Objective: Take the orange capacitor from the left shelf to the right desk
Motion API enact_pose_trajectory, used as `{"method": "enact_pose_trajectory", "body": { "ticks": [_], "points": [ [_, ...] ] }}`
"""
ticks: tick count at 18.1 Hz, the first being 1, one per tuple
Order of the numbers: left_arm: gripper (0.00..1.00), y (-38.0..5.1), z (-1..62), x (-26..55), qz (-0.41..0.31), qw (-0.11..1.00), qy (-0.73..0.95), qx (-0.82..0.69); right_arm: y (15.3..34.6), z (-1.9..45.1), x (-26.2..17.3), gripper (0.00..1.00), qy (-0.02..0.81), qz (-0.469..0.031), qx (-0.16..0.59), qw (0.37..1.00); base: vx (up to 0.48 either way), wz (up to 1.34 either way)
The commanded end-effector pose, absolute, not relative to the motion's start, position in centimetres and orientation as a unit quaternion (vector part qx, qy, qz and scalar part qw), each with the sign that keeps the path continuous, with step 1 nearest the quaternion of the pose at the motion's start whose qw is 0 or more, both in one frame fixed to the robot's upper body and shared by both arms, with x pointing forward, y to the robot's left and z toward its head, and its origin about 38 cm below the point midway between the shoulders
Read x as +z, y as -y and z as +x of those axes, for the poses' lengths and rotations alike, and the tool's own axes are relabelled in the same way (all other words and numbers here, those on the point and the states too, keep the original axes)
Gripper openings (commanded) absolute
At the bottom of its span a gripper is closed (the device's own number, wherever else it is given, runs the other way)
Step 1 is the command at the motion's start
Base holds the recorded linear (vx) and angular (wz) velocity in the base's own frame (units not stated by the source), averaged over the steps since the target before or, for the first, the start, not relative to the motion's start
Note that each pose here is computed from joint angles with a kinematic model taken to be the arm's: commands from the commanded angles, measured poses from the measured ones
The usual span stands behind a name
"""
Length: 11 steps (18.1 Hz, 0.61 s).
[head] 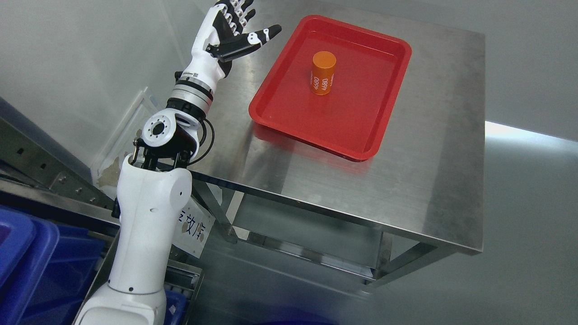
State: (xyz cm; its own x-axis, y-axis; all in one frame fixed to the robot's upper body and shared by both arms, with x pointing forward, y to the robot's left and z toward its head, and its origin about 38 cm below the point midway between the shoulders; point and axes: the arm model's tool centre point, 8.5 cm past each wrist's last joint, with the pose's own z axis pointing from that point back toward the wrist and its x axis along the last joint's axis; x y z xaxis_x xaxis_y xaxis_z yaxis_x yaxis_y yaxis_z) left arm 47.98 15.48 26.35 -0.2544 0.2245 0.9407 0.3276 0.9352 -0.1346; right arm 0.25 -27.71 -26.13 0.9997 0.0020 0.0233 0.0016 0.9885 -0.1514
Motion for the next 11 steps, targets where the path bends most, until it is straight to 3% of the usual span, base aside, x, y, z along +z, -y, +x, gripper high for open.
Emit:
{"method": "enact_pose_trajectory", "body": {
  "ticks": [1, 11],
  "points": [
    [1.00, -15.5, 44.0, 25.7, -0.171, 0.548, 0.818, -0.037, 28.8, -0.6, -26.0, 1.00, 0.009, -0.085, -0.002, 0.996, 0.000, 0.00],
    [1.00, -14.4, 42.5, 24.3, -0.201, 0.522, 0.826, -0.065, 28.8, -0.6, -26.0, 1.00, 0.009, -0.085, -0.002, 0.996, 0.000, 0.00]
  ]
}}
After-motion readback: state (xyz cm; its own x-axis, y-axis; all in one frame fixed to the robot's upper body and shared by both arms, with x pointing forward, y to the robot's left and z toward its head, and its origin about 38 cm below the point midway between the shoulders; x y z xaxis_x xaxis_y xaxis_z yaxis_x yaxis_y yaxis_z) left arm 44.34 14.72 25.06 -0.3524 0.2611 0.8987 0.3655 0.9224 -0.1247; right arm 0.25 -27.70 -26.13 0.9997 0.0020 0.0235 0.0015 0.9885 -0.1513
